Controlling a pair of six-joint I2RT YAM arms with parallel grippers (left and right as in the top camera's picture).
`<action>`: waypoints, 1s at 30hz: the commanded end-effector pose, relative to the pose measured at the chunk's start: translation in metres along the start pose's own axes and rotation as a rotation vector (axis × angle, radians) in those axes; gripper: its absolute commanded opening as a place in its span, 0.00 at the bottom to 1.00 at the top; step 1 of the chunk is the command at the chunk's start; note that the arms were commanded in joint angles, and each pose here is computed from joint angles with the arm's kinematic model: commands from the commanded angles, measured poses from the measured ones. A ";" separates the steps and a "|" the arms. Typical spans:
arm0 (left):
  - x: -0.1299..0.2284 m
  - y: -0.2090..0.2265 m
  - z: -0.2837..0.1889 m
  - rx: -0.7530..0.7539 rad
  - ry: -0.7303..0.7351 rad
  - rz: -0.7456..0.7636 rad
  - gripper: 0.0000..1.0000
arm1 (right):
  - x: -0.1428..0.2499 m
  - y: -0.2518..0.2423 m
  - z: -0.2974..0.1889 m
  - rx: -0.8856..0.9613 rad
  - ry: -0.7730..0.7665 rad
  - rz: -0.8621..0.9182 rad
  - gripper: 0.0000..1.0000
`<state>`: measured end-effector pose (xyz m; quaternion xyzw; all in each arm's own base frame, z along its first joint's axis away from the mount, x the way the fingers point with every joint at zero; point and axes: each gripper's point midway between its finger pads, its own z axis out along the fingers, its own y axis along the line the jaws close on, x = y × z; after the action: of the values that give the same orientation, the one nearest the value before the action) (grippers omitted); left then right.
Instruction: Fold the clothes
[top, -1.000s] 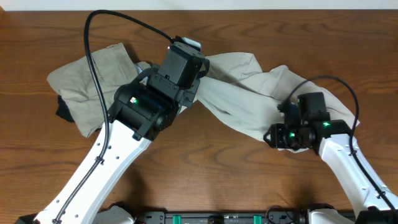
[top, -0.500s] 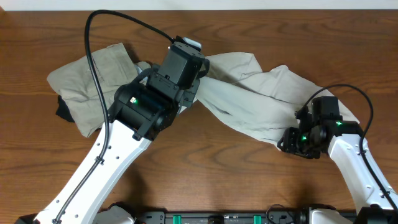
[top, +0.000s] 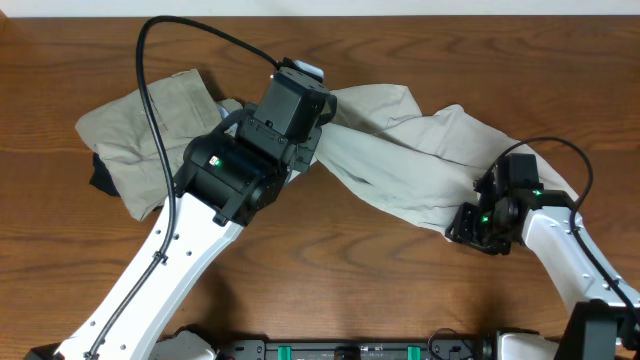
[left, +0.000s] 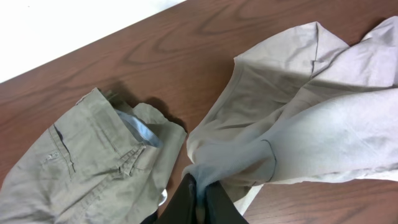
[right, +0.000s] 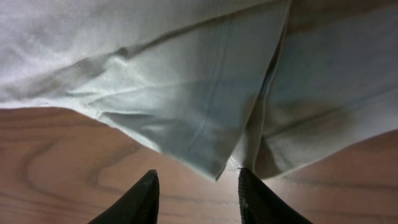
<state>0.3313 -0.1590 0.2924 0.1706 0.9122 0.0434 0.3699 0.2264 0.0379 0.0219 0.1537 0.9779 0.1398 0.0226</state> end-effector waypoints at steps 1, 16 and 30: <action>-0.007 0.007 -0.007 -0.020 -0.027 -0.004 0.06 | -0.001 0.000 0.003 -0.024 0.006 0.048 0.39; -0.007 0.007 -0.007 -0.020 -0.027 -0.004 0.06 | -0.024 0.016 0.002 -0.102 -0.082 0.001 0.33; -0.006 0.007 -0.007 -0.020 -0.022 -0.002 0.06 | -0.062 0.032 0.011 -0.187 -0.194 -0.054 0.33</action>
<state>0.3311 -0.1589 0.2923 0.1707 0.9124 0.0437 0.3694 0.2937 0.0486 0.0223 0.1367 0.9621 0.1932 0.1356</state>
